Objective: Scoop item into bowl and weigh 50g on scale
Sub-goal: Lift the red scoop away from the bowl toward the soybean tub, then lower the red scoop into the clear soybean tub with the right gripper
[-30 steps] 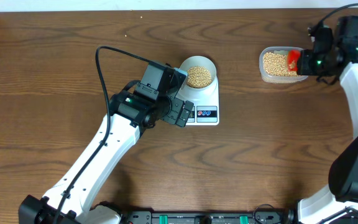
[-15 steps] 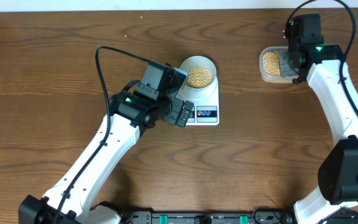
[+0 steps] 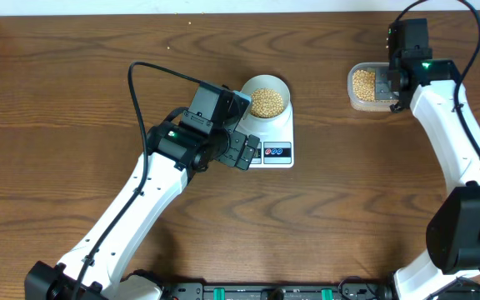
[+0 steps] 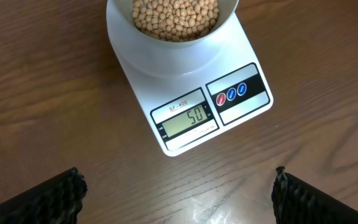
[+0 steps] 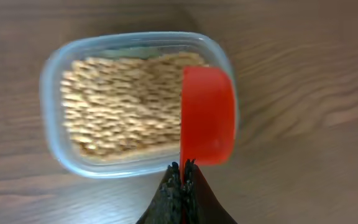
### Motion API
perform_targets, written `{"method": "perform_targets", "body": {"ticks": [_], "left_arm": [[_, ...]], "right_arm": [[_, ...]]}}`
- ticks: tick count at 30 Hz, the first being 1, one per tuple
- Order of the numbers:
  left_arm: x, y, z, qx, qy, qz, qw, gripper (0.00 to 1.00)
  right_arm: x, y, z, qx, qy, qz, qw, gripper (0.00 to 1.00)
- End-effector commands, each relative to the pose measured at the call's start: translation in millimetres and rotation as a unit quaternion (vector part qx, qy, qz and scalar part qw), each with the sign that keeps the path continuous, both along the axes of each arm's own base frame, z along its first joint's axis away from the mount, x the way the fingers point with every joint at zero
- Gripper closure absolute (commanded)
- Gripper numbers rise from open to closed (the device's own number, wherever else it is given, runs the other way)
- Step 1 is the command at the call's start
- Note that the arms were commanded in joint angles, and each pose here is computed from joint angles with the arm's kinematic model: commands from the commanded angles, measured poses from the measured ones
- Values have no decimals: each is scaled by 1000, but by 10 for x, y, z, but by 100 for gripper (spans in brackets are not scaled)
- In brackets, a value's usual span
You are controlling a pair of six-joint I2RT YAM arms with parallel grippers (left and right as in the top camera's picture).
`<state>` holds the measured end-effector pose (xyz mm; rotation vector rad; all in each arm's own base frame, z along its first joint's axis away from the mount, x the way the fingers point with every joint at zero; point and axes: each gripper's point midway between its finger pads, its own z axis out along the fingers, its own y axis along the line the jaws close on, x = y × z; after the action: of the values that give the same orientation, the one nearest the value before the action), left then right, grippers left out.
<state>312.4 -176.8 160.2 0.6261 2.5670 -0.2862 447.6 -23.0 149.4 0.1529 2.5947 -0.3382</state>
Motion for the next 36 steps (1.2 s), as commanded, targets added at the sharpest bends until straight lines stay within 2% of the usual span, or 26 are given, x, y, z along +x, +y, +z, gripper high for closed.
{"method": "perform_targets", "body": {"ticks": [1,10,24,36], "left_arm": [[-12,9,-1,0,1,-1,1000,2],[-12,8,-1,0,1,-1,1000,2],[-12,8,-1,0,1,-1,1000,2],[-12,8,-1,0,1,-1,1000,2]], "right_arm": [[83,180,119,141,-42,-51,988,99],[222,373,248,298,-67,-46,951,99],[319,152,367,416,-100,-75,901,99],[221,3,-33,468,-92,-151,866,99]]}}
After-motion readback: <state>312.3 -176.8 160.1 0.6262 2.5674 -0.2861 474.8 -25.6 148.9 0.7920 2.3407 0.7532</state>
